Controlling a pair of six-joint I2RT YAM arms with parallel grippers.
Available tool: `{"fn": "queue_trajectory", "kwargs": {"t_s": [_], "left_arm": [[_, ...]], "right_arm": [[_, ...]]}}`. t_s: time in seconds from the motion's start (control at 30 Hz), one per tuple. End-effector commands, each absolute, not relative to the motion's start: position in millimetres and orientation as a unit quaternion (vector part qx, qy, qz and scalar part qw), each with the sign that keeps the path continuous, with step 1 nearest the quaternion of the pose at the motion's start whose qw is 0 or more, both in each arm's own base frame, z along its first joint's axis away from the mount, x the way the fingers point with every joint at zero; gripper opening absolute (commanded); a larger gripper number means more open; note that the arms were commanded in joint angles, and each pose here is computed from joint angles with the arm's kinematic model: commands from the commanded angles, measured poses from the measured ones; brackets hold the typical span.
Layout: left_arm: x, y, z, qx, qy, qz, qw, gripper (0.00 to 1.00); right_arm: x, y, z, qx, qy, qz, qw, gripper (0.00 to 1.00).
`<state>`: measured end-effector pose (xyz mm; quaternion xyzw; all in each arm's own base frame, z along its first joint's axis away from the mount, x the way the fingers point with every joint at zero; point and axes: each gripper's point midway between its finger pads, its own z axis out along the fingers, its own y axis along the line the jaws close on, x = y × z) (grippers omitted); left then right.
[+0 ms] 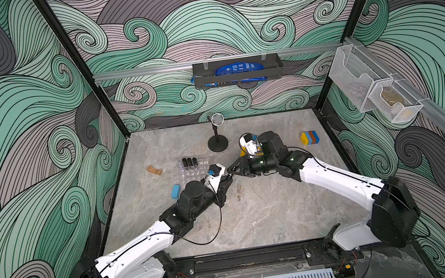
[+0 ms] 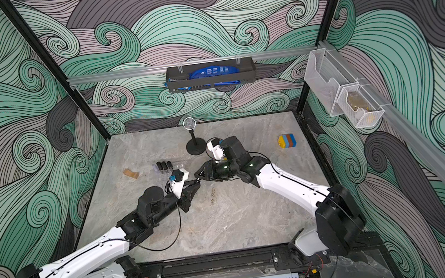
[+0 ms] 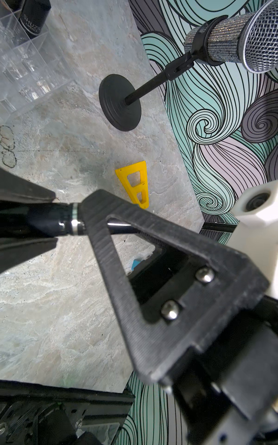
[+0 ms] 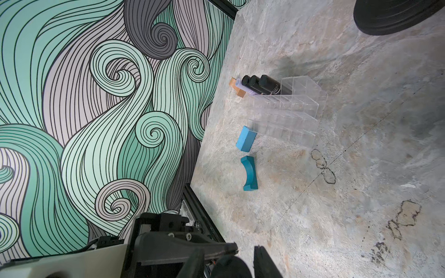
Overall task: Arrange the lipsticks in the organizer
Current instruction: Pick up the lipstick at the center of the board, then place the lipstick in the storage box.
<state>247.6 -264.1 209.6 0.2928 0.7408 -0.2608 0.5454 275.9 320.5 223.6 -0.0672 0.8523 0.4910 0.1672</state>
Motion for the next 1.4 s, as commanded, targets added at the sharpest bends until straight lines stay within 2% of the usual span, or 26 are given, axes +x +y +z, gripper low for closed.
{"fn": "queue_trajectory", "kwargs": {"t_s": [0.0,0.17,0.27,0.4,0.5,0.57,0.67,0.8,1.0,1.13,1.37], "left_arm": [[247.8,-265.3,221.3,0.295,0.726,-0.266,0.562,0.06],[247.0,-267.0,221.7,0.302,0.722,-0.267,0.562,0.08],[247.4,-265.8,223.1,0.300,0.722,-0.265,0.565,0.14],[254.5,-252.6,227.4,0.265,0.733,-0.245,0.577,0.45],[266.2,-221.1,241.3,0.194,0.762,-0.191,0.587,0.60],[272.2,-189.8,236.7,0.140,0.798,-0.133,0.571,0.64],[276.9,-144.4,229.9,0.083,0.837,-0.075,0.535,0.67],[281.1,-102.4,213.1,0.019,0.863,-0.064,0.501,0.67],[281.4,-102.4,192.1,-0.019,0.876,-0.112,0.469,0.67],[279.3,-97.1,189.7,-0.023,0.876,-0.102,0.470,0.67],[277.7,-83.8,188.0,-0.045,0.876,-0.079,0.474,0.67]], "right_arm": [[282.1,321.2,227.5,-0.063,0.847,0.498,0.172,0.36],[283.3,323.1,223.9,-0.053,0.841,0.513,0.163,0.29],[284.1,324.3,225.1,-0.051,0.837,0.520,0.164,0.24],[292.9,321.0,227.3,-0.041,0.832,0.525,0.173,0.19],[312.4,312.9,229.4,-0.020,0.828,0.525,0.195,0.18],[328.4,309.9,227.0,-0.007,0.831,0.507,0.227,0.17],[347.5,317.1,218.9,0.001,0.838,0.469,0.279,0.17],[365.1,338.0,211.9,-0.017,0.839,0.404,0.363,0.16],[394.9,366.1,211.6,-0.065,0.819,0.312,0.477,0.14],[406.3,376.0,208.1,-0.102,0.794,0.274,0.533,0.13],[420.2,401.4,195.2,-0.149,0.782,0.248,0.551,0.12]]}}
